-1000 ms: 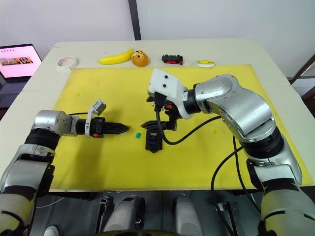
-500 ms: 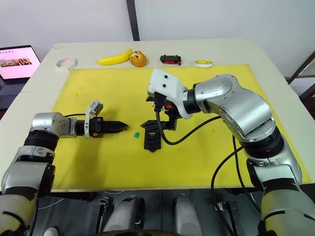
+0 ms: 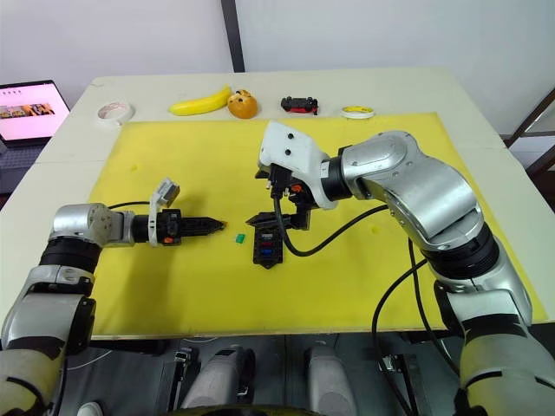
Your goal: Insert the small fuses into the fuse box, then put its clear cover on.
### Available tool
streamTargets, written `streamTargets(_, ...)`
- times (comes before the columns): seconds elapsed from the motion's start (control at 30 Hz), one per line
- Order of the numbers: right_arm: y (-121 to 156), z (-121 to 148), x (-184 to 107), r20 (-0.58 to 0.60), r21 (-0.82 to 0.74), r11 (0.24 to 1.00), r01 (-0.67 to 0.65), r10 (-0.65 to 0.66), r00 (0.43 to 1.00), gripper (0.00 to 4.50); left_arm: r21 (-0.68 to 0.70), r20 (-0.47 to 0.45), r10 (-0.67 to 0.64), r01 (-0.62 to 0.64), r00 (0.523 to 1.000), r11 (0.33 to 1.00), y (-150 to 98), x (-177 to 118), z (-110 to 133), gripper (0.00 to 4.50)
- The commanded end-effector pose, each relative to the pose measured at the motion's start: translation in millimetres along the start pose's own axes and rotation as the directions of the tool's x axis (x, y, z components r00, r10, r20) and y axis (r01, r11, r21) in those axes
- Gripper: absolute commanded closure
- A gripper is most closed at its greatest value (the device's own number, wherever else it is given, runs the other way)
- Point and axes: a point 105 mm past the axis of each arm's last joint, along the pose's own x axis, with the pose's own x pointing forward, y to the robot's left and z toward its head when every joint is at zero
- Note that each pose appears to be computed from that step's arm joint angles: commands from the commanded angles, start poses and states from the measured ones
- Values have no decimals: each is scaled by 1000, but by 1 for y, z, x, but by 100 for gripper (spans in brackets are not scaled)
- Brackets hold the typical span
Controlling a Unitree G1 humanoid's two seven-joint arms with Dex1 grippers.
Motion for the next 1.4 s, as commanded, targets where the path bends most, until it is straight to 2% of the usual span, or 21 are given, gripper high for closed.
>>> streamTargets(0.03,0,14,-4,24,-60,998,13,-11,1000,0,-74,6,102,-101,995,992,23,-10,-14,447)
streamTargets(0.17,2,13,-3,27,-57,998,11,-10,1000,0,-79,19,110,-108,994,991,25,-16,-17,447)
streamTargets(0.27,4,12,-2,37,-54,998,11,-9,999,0,-24,70,62,-61,996,998,10,-23,-6,447)
streamTargets(0.4,5,16,-4,116,-8,1000,17,-16,993,0,154,169,-75,49,983,987,-38,-37,23,447)
streamTargets(0.53,-1,22,-12,233,135,991,23,-54,971,0,362,197,-201,119,960,925,-93,-47,38,447)
streamTargets(0.6,-2,26,-14,286,213,977,2,-65,956,0,460,171,-266,162,949,873,-122,-51,38,447)
streamTargets(0.73,-5,36,-17,372,344,935,-79,-59,926,0,584,113,-308,188,945,790,-150,-50,30,447)
streamTargets(0.8,-9,43,-20,425,416,899,-134,-62,903,0,615,85,-314,199,945,763,-158,-49,28,447)
streamTargets(0.9,-11,42,-18,430,499,847,-185,-56,901,0,659,49,-325,214,944,721,-167,-45,27,447)
streamTargets(1.0,-4,45,-16,461,515,821,-246,-23,887,0,670,42,-329,218,943,710,-169,-43,28,447)
streamTargets(1.1,1,48,-13,484,527,801,-284,-8,875,91,675,32,-329,222,944,703,-169,-41,28,450)
streamTargets(1.2,2,46,-8,474,548,788,-282,-15,880,233,683,15,-335,235,942,692,-171,-39,27,450)
streamTargets(1.4,6,46,-3,478,561,767,-311,6,878,233,695,-5,-348,253,938,673,-176,-36,27,450)
